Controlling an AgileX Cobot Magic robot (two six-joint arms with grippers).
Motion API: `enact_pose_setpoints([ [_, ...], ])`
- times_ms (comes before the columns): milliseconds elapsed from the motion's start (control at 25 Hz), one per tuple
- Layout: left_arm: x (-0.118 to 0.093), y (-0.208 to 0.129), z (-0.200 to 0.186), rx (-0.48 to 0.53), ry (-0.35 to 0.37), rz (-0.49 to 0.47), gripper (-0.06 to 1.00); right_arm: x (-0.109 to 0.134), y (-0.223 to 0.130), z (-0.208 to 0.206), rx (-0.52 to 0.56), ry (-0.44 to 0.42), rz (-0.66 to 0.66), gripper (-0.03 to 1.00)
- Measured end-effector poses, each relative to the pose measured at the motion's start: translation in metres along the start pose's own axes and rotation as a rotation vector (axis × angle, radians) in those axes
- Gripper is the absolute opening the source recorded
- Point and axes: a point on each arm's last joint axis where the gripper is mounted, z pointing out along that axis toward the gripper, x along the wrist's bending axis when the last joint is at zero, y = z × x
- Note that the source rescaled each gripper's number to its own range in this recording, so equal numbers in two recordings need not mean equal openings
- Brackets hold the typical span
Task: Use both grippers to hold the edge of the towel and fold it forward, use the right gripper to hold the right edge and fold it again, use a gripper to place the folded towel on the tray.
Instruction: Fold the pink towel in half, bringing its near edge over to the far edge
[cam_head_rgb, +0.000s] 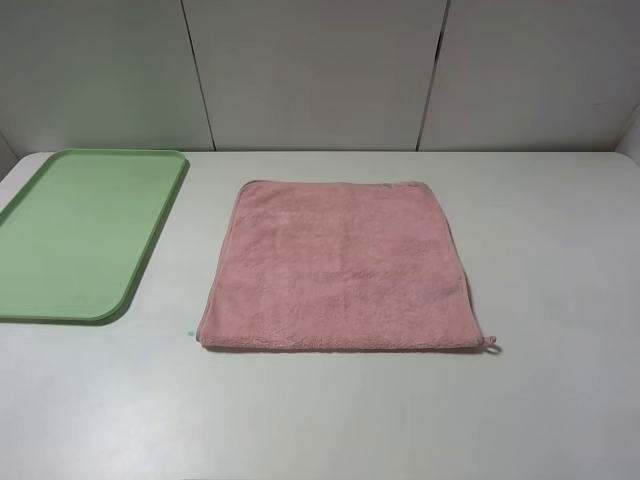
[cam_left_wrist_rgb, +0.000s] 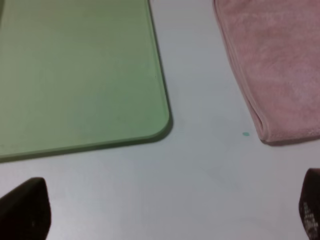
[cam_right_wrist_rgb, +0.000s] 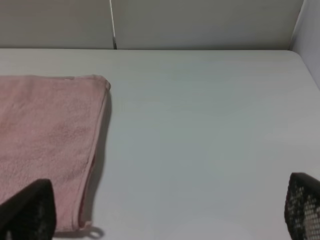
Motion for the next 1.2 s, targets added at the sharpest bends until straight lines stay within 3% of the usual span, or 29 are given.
enact_pose_setpoints([
  [1200,0.0,0.0,0.0,0.0,0.0,0.0,1.0,0.0,0.0001,0.0,-0.001,0.0,0.0,1.0],
])
